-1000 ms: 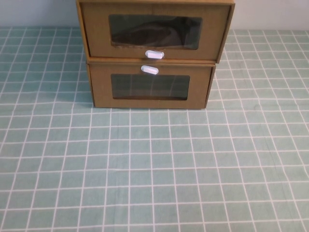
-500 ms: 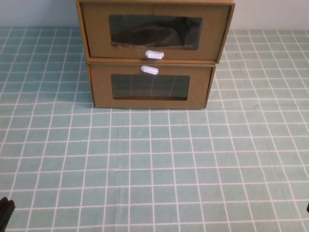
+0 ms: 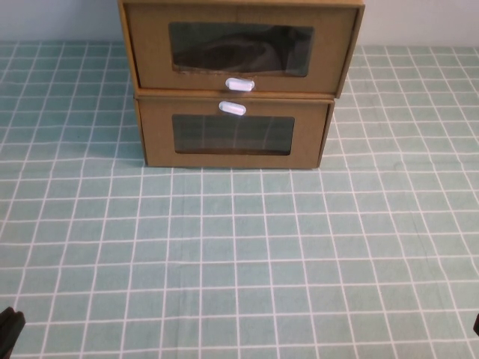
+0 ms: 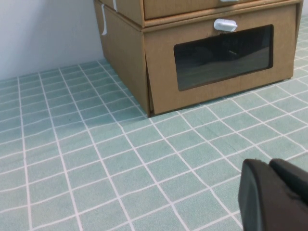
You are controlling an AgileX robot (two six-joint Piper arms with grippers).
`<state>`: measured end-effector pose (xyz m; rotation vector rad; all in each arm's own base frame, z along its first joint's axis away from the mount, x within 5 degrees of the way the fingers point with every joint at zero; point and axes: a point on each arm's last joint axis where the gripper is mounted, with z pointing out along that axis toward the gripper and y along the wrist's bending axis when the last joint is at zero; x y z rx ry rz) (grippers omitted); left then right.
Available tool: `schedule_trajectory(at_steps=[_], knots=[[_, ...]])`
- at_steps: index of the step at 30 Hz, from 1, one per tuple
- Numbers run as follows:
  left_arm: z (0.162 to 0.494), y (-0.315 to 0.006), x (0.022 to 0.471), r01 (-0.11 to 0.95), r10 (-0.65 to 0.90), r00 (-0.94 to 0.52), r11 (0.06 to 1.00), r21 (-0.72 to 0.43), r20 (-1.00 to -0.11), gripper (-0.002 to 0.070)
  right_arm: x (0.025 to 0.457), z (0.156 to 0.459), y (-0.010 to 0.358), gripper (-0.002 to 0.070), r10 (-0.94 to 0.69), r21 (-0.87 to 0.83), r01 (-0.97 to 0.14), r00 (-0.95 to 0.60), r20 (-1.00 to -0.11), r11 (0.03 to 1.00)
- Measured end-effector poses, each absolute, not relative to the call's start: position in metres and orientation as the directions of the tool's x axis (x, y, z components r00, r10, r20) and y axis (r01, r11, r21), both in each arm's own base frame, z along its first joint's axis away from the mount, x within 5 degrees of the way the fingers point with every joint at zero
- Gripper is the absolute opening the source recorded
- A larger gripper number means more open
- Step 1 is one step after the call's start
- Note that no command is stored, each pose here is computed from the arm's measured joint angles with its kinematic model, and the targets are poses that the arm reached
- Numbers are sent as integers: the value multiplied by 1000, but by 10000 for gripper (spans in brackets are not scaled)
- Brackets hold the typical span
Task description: Close the shoe box
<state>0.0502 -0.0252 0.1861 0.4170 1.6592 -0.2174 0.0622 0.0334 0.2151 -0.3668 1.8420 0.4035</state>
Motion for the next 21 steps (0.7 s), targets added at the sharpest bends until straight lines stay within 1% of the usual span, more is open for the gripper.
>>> schedule_trajectory(at_steps=[5,8,10,14,16,21], knots=[[186,-25,50,393,144,-86,914,100,-986,-5,63,215,31,-11,-75,49,-428,-268,-961,902],[186,-25,50,394,147,-87,914,101,-985,-5,67,217,24,-11,-26,57,-326,-246,-969,944],[186,-25,50,394,149,-87,913,103,-985,-5,69,219,17,-11,10,64,-225,-232,-973,972],[186,-25,50,394,150,-87,913,105,-985,-5,67,217,6,-11,49,66,-73,-219,-975,995],[186,-25,50,394,148,-88,913,102,-985,-5,63,211,4,-11,59,69,-41,-211,-976,997],[186,-25,50,394,149,-88,913,103,-985,-5,56,185,4,-11,100,108,-36,-178,-979,993]])
